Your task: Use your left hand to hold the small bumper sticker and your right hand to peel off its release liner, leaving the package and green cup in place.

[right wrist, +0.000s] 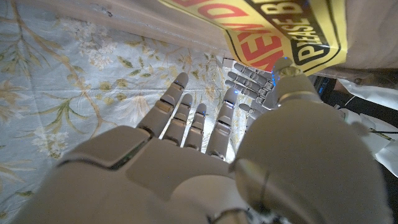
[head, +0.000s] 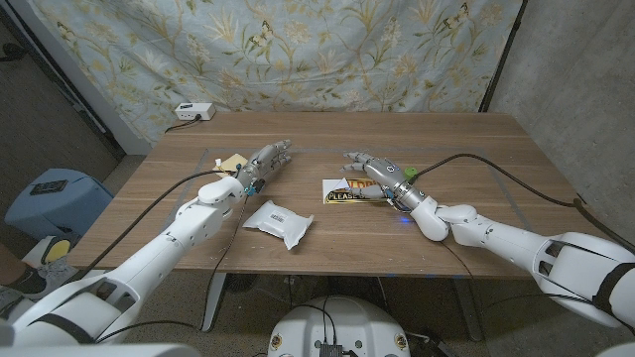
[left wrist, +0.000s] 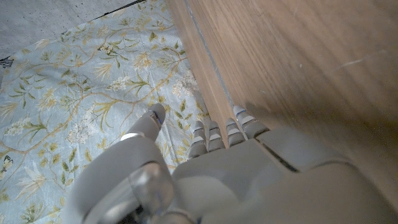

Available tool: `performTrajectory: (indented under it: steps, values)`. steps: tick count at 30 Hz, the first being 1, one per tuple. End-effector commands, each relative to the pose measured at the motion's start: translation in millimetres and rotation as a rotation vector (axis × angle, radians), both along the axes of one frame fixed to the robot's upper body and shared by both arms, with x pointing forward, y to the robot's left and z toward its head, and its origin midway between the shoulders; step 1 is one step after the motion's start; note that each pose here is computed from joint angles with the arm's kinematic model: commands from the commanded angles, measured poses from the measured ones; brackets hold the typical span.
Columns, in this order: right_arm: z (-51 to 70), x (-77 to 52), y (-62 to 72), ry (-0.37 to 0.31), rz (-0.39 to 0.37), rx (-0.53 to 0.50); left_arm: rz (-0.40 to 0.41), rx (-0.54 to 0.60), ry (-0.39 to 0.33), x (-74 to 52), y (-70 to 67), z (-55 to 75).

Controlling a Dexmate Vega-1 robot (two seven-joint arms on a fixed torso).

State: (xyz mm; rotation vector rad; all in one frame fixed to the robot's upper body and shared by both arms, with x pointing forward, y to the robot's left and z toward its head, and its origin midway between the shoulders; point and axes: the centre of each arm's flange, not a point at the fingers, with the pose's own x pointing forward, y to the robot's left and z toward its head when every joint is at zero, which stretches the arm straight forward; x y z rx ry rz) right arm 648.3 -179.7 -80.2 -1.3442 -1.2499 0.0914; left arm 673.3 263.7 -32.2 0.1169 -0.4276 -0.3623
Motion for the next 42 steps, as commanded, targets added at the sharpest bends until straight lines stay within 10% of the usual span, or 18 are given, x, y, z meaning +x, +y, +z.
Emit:
performTrajectory:
  steps: [1, 42]
  values:
    - [4.2, -3.2, 4.7, -0.011, 0.012, -0.022, -0.008, -0.018, 0.000, 3.6, -2.5, -3.1]
    - [14.6, -0.9, 22.1, -0.049, 0.075, -0.058, -0.014, -0.026, 0.013, -0.5, 1.0, -12.3]
